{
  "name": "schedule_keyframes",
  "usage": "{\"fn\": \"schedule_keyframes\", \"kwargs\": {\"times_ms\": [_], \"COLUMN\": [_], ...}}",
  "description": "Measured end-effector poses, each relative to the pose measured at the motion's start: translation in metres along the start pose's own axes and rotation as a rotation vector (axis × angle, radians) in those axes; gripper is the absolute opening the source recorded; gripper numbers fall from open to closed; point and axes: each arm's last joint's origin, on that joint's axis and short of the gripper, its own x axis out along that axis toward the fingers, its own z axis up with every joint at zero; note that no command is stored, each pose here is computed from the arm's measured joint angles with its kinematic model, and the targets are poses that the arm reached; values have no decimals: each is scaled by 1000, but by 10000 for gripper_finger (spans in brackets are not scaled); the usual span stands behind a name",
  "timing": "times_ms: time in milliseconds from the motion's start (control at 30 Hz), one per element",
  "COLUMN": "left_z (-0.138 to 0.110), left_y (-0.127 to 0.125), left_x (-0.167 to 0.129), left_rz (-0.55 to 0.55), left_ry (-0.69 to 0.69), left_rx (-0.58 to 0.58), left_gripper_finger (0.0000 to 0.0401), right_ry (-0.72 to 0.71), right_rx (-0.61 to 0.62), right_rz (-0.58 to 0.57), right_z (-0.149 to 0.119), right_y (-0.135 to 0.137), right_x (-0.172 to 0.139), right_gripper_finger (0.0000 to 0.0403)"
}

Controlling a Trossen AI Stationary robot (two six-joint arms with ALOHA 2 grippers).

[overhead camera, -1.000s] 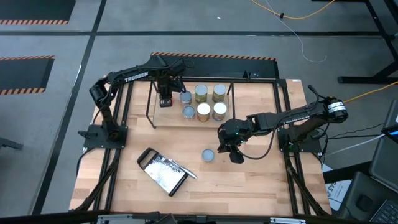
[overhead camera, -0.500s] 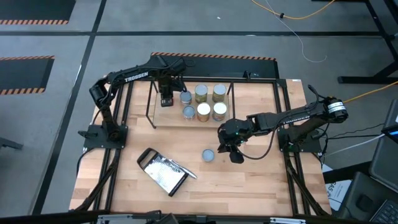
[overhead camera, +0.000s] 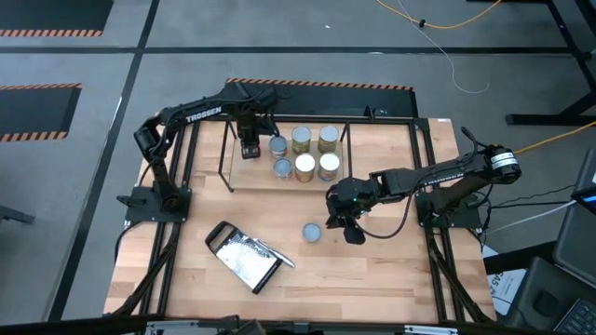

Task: Pick and place cans onto a shelf
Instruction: Put the canned mixed fruits on the shelf

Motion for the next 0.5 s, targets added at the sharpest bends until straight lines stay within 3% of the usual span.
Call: {"fn": "schedule_keyframes", "kwargs": {"times_ms": [333,500], "left_z": [8,8], "left_y": [-18,-22], "left_x": [-62,-65], "left_rz": [50,64], "left_ry": [-159,-165], "left_rx": [60,48], "left_gripper_finger": [27,27], "right_ry": [0,0], "right_rx": [0,0], "right_rz": [0,0], "right_z": [0,0], "right_y": [0,0], "right_x": [0,0], "right_gripper_finger": [55,55]}}
